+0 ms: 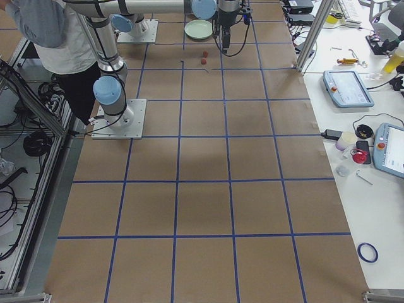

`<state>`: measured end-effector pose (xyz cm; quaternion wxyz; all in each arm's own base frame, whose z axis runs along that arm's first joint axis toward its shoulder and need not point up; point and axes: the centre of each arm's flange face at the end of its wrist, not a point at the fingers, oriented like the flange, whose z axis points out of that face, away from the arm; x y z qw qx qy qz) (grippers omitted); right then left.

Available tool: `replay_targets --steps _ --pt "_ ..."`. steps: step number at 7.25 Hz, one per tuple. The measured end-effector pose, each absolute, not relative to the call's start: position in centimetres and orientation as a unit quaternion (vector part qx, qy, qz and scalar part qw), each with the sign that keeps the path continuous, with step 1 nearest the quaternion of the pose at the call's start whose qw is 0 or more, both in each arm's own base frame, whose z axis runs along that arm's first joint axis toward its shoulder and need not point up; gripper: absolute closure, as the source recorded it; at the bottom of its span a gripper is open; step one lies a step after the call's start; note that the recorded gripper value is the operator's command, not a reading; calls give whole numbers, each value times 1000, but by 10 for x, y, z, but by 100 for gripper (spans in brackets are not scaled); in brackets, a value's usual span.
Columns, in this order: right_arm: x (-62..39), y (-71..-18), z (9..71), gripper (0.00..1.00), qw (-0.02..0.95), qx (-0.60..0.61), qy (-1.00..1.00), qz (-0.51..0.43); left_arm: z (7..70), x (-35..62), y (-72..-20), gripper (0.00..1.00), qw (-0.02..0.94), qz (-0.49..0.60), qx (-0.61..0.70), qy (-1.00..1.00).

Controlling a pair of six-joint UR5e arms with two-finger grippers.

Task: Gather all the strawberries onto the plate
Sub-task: 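Lift the strawberry with the left gripper and release it onto the plate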

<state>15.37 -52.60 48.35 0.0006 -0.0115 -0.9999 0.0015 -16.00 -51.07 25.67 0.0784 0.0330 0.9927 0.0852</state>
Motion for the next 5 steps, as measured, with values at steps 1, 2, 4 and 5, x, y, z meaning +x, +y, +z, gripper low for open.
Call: replay_targets --steps 1,2,4,5 --pt "154 -526 484 0 1 -12 -1000 1 243 -122 -501 100 77 99 39 991" --pt "154 -526 484 0 1 -12 -1000 1 223 -93 -490 48 74 99 44 991" --pt "154 -525 484 0 1 -12 -1000 2 198 -72 -475 0 69 75 52 993" --pt "154 -525 484 0 1 -12 -1000 2 198 -71 -475 0 70 67 54 994"
